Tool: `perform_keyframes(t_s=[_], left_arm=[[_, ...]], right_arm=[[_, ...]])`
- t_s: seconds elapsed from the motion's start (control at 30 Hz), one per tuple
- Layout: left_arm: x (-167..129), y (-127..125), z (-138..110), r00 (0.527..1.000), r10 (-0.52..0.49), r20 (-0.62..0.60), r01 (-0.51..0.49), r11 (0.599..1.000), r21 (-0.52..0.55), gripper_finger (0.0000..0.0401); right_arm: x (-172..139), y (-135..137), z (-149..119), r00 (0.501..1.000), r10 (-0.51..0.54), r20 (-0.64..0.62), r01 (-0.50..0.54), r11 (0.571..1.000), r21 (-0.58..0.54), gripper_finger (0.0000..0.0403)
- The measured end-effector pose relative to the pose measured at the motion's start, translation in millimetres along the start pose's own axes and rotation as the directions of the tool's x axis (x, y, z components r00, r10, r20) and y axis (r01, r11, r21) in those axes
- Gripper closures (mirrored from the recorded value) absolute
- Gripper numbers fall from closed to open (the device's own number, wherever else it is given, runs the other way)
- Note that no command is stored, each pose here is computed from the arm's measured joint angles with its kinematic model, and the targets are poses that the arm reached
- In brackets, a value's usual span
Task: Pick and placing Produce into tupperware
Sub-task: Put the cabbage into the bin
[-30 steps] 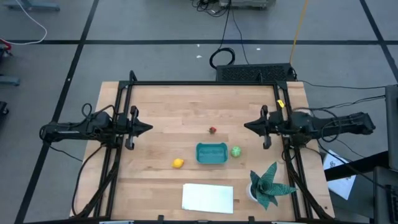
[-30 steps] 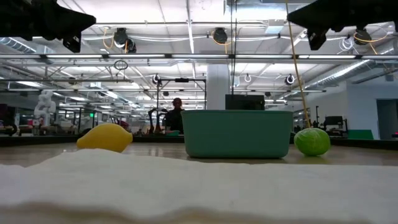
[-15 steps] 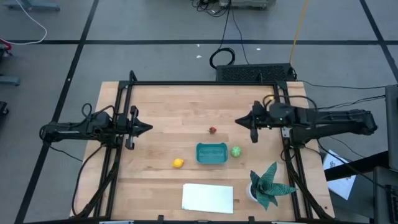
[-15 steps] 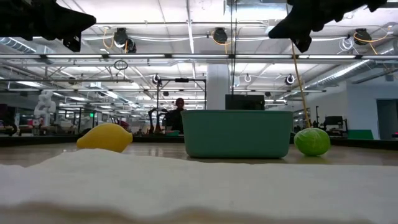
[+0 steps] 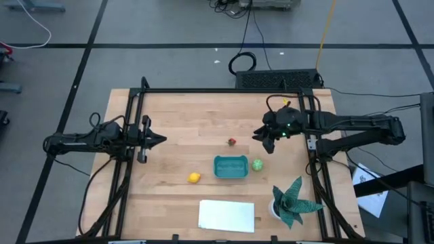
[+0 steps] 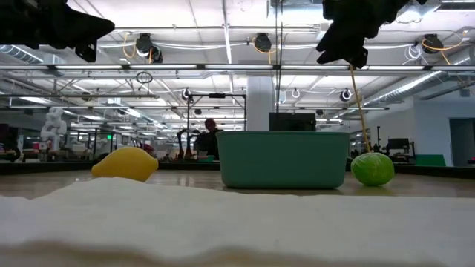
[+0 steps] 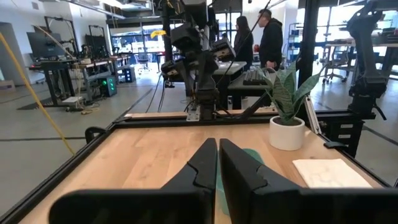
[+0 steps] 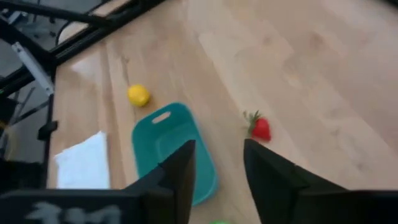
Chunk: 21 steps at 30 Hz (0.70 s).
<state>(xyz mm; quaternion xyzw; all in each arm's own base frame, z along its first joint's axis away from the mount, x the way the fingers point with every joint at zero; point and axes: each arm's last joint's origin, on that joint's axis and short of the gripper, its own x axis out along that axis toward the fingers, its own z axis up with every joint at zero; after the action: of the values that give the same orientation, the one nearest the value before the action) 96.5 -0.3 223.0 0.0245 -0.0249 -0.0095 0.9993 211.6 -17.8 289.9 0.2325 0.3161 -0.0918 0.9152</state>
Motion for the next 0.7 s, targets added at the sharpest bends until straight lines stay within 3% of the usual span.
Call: perform_keyframes(t_s=[0.33,0.7], left_arm=[[0,0,-2,1.0,0.006,-0.019,-0.006,1.0,0.029,0.0377],[0,0,-3,1.0,0.012,-0.027,-0.011,1.0,0.029,0.0377]], right_arm=[[11,10,15,0.977,0.018,-0.213,-0.005,0.998,0.062,0.022],[41,9,14,0.858,-0.083,-0.506,0.105,0.994,0.016,0.0149]])
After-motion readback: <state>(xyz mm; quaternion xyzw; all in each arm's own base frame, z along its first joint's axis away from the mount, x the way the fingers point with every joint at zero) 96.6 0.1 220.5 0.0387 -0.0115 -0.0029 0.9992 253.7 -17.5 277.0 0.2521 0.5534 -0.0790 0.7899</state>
